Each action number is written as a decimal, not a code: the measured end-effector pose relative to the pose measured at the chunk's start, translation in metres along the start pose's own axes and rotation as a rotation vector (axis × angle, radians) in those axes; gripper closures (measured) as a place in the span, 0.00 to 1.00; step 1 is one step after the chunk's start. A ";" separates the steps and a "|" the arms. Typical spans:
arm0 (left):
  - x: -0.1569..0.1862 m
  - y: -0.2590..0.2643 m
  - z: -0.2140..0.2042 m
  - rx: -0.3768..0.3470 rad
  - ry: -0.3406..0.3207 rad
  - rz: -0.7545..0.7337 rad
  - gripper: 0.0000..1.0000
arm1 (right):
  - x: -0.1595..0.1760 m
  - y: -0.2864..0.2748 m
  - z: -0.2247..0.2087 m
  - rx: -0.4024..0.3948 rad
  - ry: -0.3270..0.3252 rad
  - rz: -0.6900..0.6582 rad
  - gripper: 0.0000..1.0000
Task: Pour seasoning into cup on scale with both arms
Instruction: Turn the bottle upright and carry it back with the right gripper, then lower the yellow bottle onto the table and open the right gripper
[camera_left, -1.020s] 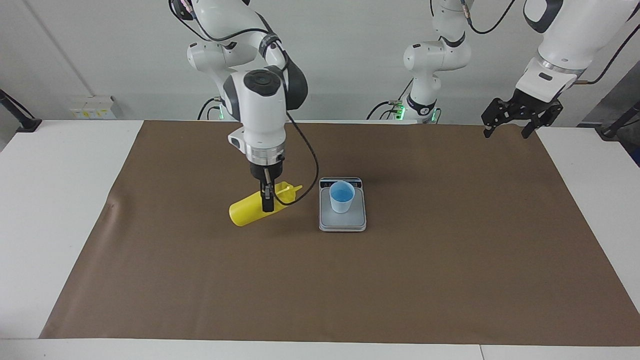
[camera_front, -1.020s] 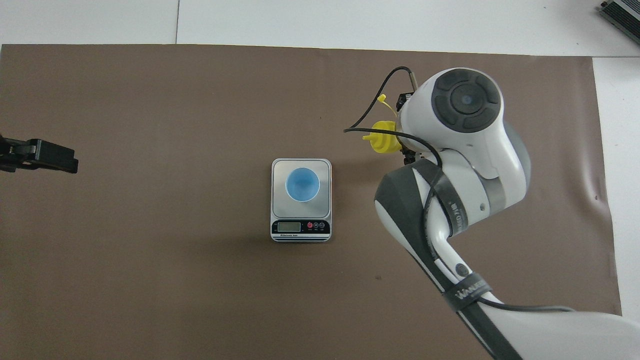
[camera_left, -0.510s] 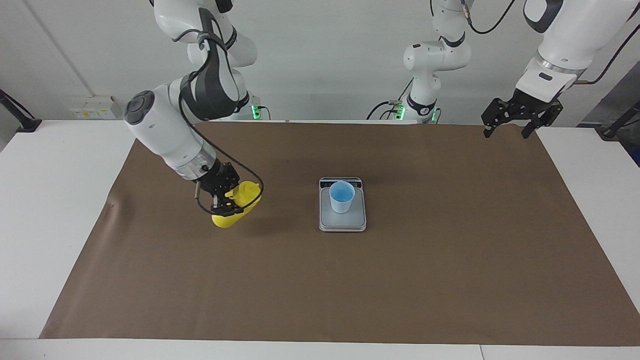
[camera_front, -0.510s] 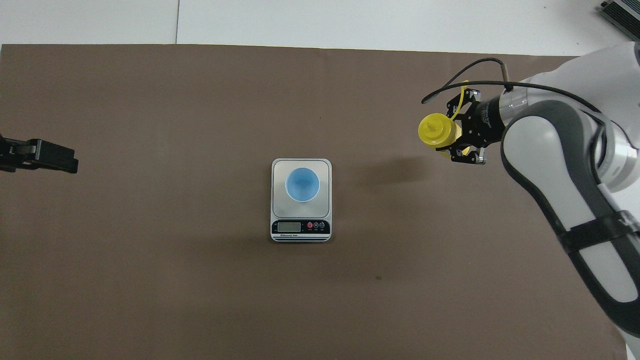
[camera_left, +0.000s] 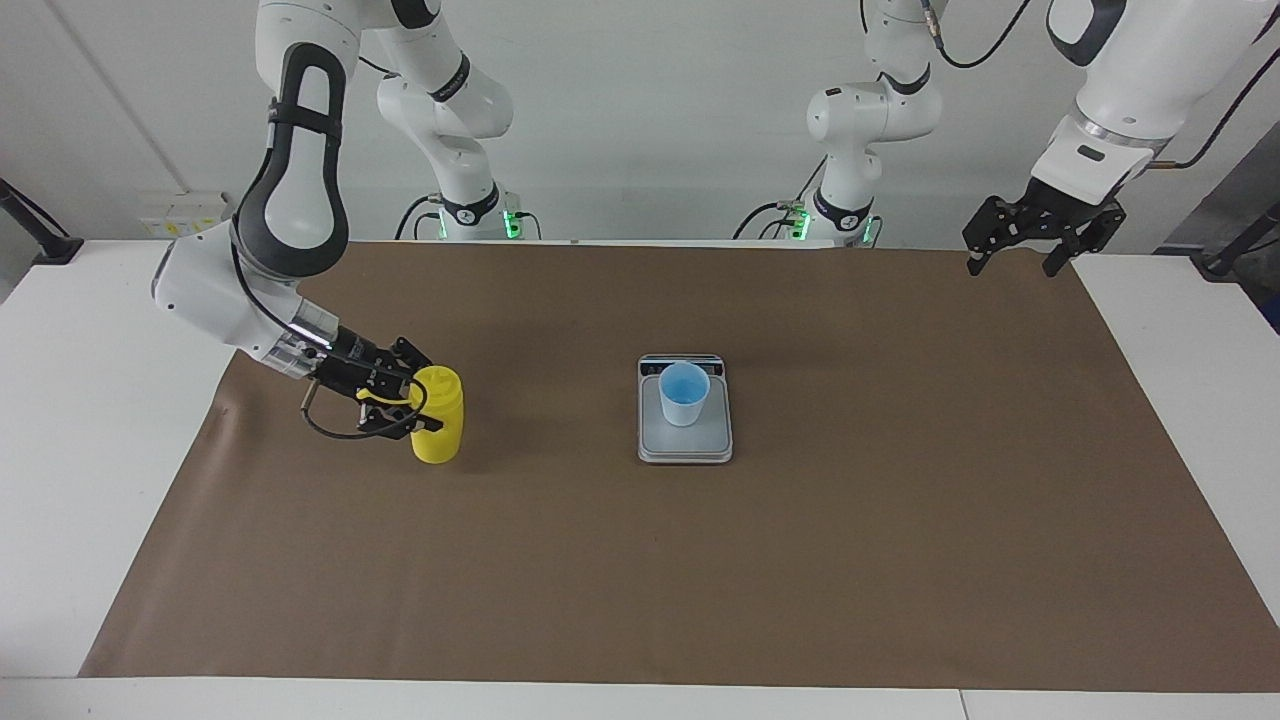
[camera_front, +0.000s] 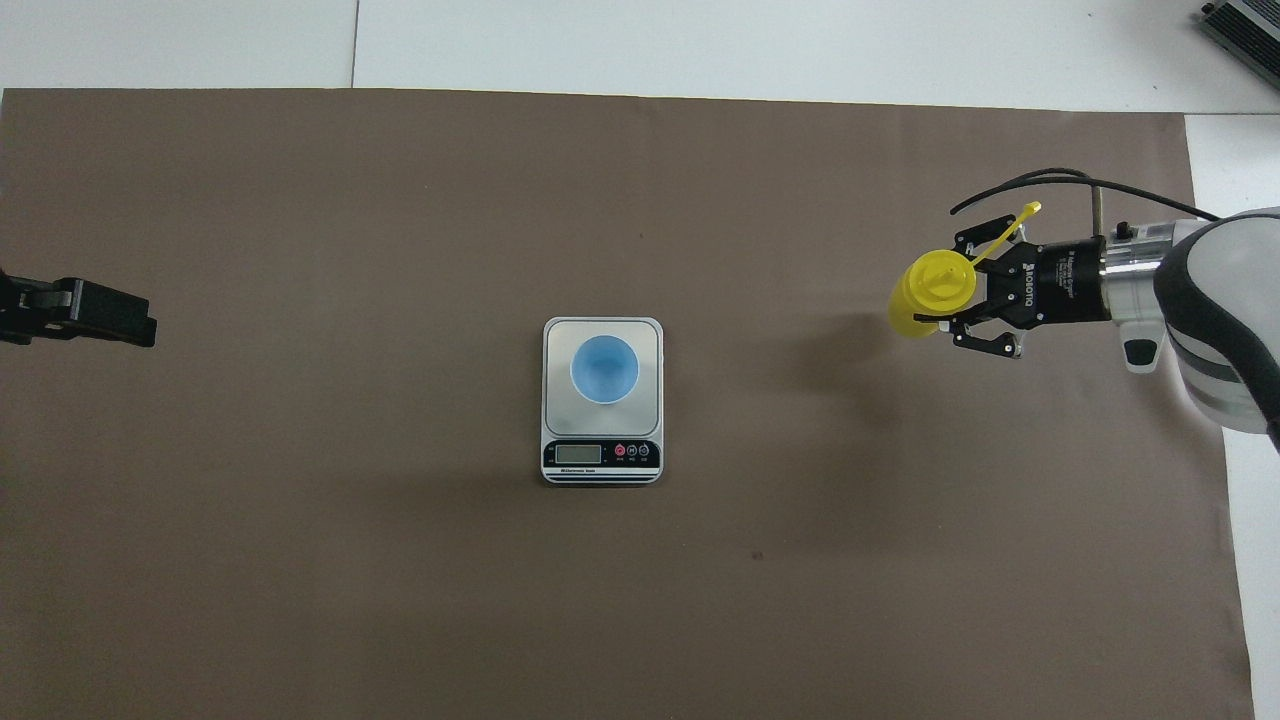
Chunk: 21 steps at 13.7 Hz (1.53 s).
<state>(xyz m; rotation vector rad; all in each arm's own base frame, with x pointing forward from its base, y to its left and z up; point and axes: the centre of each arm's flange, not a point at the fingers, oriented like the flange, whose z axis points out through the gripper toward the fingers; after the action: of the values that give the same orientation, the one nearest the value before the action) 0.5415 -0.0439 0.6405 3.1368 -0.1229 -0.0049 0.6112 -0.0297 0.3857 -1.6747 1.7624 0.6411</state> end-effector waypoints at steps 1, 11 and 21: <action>0.000 0.000 0.000 0.000 0.000 0.000 0.00 | 0.003 0.003 0.003 -0.003 -0.023 -0.004 0.52; 0.000 0.000 0.000 0.000 0.000 0.000 0.00 | 0.046 0.029 0.023 -0.038 -0.115 0.044 0.52; 0.000 0.000 0.000 0.000 0.000 0.000 0.00 | 0.057 0.031 0.034 -0.035 -0.101 0.061 0.48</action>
<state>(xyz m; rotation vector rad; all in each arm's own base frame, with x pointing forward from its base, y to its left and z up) 0.5414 -0.0439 0.6405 3.1368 -0.1228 -0.0054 0.5837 -0.0431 0.3192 -1.5882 1.7456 0.7744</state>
